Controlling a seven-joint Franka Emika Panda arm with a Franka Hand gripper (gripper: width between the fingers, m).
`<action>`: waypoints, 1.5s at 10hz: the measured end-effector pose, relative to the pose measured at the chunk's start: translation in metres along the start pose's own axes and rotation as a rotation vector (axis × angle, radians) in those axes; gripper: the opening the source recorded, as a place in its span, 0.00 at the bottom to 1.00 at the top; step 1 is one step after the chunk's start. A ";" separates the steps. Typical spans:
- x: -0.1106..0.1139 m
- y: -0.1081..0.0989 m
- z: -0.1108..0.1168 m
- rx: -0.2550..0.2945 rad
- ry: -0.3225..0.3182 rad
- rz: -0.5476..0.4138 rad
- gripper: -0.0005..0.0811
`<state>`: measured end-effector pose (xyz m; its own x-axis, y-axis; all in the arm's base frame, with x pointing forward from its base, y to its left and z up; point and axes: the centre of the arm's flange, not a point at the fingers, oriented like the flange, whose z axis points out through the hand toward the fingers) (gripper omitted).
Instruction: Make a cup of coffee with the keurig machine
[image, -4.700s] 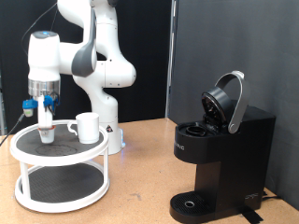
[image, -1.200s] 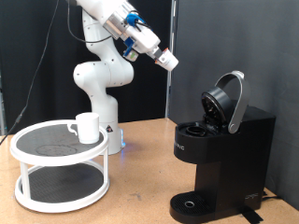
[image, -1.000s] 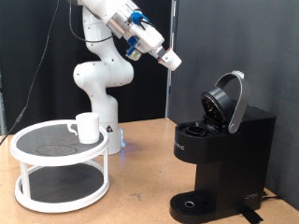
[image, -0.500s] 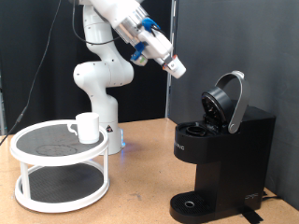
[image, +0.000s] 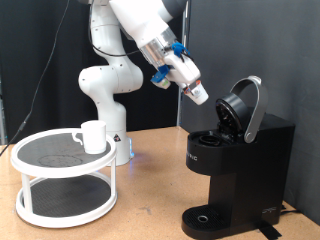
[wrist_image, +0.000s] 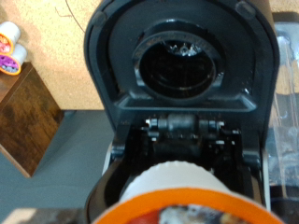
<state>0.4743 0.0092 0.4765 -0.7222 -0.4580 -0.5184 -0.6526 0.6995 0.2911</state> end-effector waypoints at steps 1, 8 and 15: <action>0.001 -0.001 0.008 0.007 0.008 0.000 0.47; 0.009 -0.009 0.053 0.060 0.048 -0.014 0.47; 0.017 -0.006 0.083 0.053 0.081 -0.018 0.47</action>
<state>0.4845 0.0429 0.3992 -0.7279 -0.5125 -0.4555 -0.6543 0.7178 0.2381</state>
